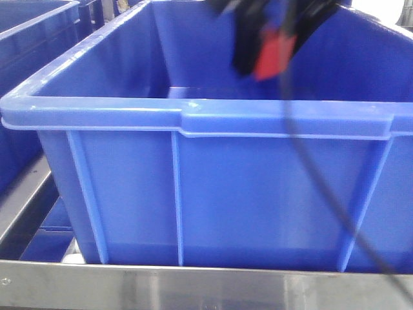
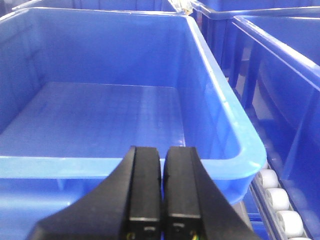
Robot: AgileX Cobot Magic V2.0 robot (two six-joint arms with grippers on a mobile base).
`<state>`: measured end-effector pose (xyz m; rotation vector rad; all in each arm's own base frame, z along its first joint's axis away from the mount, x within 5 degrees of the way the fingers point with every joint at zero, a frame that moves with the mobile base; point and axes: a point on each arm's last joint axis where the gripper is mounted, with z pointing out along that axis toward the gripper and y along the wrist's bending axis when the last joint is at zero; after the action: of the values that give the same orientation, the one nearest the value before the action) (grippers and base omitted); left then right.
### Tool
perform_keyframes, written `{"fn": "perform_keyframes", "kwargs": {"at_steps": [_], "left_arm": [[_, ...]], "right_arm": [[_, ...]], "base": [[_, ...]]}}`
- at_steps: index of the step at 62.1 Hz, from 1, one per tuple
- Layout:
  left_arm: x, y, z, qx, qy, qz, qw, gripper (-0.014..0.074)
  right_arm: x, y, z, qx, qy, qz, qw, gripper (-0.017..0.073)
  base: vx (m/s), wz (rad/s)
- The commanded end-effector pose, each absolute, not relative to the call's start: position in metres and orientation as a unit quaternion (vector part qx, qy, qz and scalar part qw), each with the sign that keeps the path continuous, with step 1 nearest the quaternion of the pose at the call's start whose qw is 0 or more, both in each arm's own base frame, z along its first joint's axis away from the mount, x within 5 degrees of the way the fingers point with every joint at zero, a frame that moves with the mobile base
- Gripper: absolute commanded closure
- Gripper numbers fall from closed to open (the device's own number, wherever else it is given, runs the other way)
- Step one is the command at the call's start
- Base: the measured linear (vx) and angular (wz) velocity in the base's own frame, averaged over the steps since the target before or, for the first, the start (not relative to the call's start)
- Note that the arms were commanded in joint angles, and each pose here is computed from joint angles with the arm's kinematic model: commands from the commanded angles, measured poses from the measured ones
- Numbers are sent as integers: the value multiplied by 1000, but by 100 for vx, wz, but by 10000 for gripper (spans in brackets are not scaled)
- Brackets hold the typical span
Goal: Pick red cube and place on left shelf
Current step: 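Lower the red cube into the blue crate with the right gripper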
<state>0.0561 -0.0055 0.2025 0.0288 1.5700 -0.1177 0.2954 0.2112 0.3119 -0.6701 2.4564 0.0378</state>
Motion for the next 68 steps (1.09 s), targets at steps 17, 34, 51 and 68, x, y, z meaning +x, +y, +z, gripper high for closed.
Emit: {"fn": "perform_keyframes", "kwargs": {"at_steps": [17,34,51,68], "left_arm": [[56,-5,203,9,679,-56,732,492],[56,-5,203,9,679,-56,732,492],[56,-5,203,9,679,-56,732,492],[56,-5,203,9,679,-56,732,492]], "right_arm": [[333,233,268,-250,931,0,266,421],[346,230,248,-242,936,-7,254,417],[347,226,247,-237,939,-10,248,195],[347,225,250,-234,941,-15,242,-6]], "base": [[0,0],[0,0],[0,0],[0,0]]}}
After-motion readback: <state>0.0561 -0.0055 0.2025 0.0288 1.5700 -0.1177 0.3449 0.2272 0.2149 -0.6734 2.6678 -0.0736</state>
